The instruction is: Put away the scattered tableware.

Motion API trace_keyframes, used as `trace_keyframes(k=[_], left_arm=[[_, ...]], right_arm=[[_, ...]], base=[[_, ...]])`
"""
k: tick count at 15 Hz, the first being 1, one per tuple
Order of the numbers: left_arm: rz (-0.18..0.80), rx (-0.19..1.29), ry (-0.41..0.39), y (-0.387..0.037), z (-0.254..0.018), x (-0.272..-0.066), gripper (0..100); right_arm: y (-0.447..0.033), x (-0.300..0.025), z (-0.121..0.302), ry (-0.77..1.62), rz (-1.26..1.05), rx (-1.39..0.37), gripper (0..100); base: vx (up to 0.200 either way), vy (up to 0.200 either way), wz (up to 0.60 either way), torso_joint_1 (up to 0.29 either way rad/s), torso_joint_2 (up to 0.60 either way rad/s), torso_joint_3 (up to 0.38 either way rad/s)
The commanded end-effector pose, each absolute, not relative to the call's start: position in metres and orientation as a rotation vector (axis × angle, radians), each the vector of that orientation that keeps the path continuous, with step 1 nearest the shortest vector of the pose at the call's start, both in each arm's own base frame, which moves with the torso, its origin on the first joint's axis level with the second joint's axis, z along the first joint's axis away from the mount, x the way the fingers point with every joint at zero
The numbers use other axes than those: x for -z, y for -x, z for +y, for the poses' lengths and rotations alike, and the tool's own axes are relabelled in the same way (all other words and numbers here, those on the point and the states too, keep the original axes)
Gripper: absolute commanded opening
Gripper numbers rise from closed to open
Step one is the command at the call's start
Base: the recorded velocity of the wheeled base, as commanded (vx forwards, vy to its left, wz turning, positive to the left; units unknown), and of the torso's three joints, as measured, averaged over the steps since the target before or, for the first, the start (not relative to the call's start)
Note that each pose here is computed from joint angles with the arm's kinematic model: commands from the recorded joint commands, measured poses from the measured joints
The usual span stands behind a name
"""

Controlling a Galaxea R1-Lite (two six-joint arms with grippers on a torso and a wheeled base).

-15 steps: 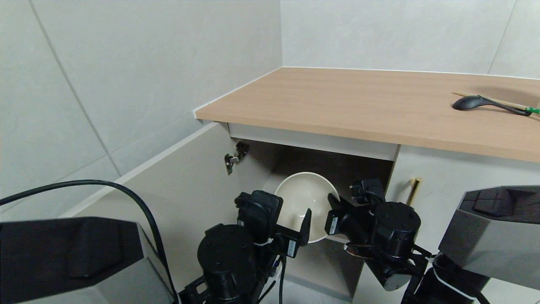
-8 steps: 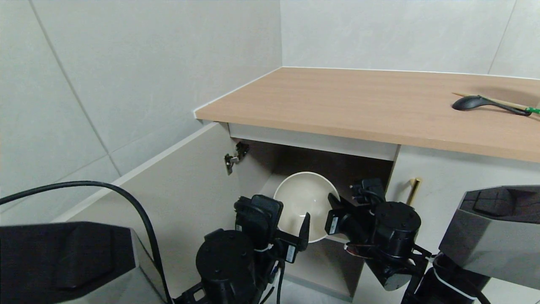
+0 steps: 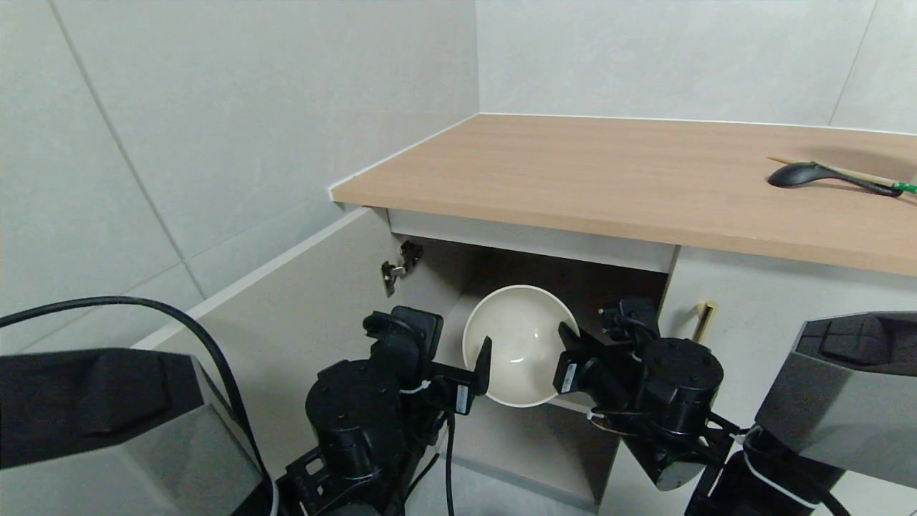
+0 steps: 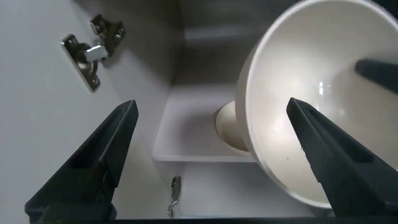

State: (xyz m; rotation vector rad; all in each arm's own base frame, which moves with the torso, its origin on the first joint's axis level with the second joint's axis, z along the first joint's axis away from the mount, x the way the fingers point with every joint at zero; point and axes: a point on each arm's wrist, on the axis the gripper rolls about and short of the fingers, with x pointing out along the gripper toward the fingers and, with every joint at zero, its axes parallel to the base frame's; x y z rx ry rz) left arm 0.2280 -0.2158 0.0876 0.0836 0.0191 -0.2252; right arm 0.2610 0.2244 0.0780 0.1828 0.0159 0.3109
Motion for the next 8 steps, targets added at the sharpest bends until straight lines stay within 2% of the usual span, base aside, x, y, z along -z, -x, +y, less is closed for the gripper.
trace_keyframes(k=[1, 7, 8], left_arm=[[0.026, 0.226, -0.090, -0.229, -0.216, -0.085, 100], [0.044, 0.267, -0.090, -0.237, -0.225, -0.077, 100], [0.044, 0.259, -0.084, -0.242, -0.226, -0.076, 0]], right_arm=[[-0.261, -0.079, 0.224, -0.185, 0.012, -0.312, 0], [-0.260, -0.084, 0.225, -0.193, 0.001, -0.316, 0], [-0.259, -0.084, 0.225, -0.194, 0.000, -0.319, 0]], base=[[0.000, 0.000, 0.00, 0.000, 0.00, 0.000], [0.000, 0.000, 0.00, 0.000, 0.00, 0.000], [0.000, 0.000, 0.00, 0.000, 0.00, 0.000]])
